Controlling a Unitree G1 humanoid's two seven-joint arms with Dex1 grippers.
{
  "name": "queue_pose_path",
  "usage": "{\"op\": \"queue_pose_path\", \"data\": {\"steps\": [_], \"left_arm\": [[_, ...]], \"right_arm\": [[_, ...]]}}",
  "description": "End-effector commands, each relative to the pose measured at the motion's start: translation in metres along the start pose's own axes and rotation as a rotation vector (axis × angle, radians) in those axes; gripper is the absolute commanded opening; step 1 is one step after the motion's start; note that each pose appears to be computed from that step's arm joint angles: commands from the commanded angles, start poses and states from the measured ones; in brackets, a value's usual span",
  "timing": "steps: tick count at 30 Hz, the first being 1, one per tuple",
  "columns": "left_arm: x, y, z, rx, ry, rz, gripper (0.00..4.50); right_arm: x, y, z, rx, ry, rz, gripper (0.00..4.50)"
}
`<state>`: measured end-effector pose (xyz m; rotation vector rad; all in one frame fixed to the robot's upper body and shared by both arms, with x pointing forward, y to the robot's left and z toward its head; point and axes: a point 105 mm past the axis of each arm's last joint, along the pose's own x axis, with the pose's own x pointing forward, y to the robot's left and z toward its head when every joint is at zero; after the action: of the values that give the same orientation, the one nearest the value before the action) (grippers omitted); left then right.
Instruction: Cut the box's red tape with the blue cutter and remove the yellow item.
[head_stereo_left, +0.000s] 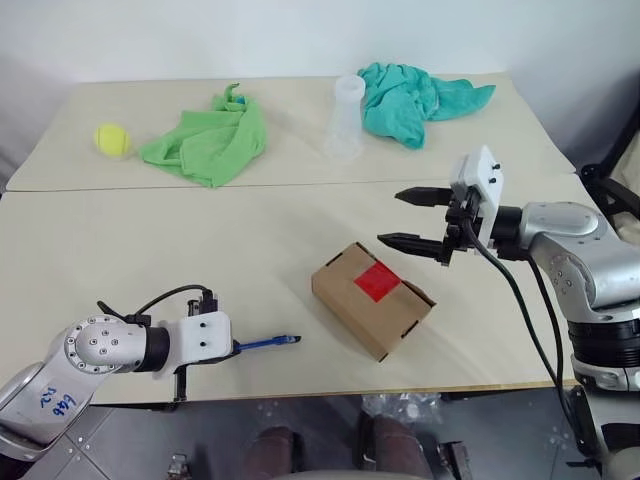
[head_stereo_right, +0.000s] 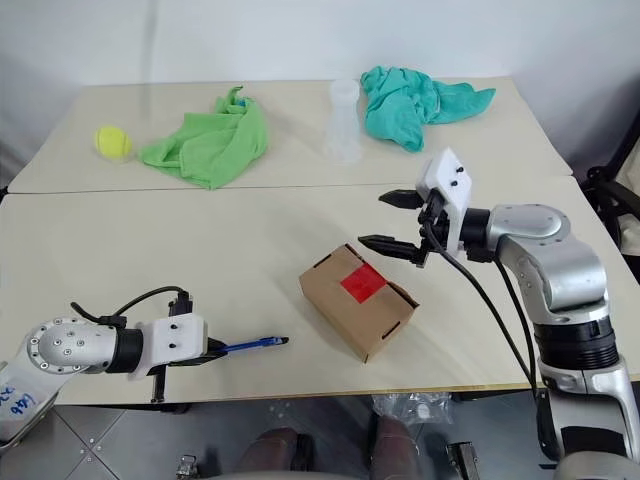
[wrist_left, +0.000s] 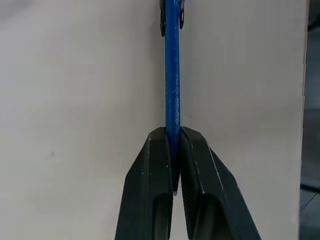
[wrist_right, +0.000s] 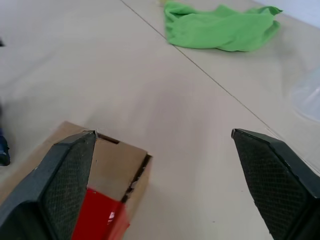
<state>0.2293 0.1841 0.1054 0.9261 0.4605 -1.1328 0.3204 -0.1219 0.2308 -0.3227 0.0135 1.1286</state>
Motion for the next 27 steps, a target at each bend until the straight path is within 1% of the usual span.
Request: {"op": "queue_pose_path", "data": {"steps": [1,6,9,16,20,22,25,27], "left_arm": [[0.01,-0.012,-0.023,0.026,0.083,-0.064,0.15],[0.015,-0.018,-0.023,0.092,0.096,-0.1,0.15],[0.016,-0.024,-0.025,0.091,0.119,-0.131,0.9],[0.016,-0.029,-0.023,0.113,0.123,-0.155,2.75],[0.016,-0.033,-0.022,0.083,0.115,-0.178,3.84],[0.015,-0.035,-0.021,0.043,0.105,-0.185,4.41],[0.014,-0.037,-0.018,-0.018,0.083,-0.197,4.46],[0.013,-0.036,-0.014,-0.106,0.05,-0.201,4.46]], "right_arm": [[0.005,0.017,0.015,-0.045,-0.045,0.056,4.5],[0.005,0.019,0.017,-0.041,-0.059,0.041,4.5],[0.004,0.02,0.014,-0.035,-0.053,0.034,4.5],[0.003,0.016,0.013,-0.036,-0.047,0.02,4.5],[0.003,0.014,0.013,-0.039,-0.044,0.014,4.5],[0.002,0.013,0.013,-0.041,-0.041,0.013,4.5],[0.002,0.012,0.012,-0.042,-0.039,0.011,4.5],[0.002,0.012,0.012,-0.04,-0.039,0.01,4.5]]}}
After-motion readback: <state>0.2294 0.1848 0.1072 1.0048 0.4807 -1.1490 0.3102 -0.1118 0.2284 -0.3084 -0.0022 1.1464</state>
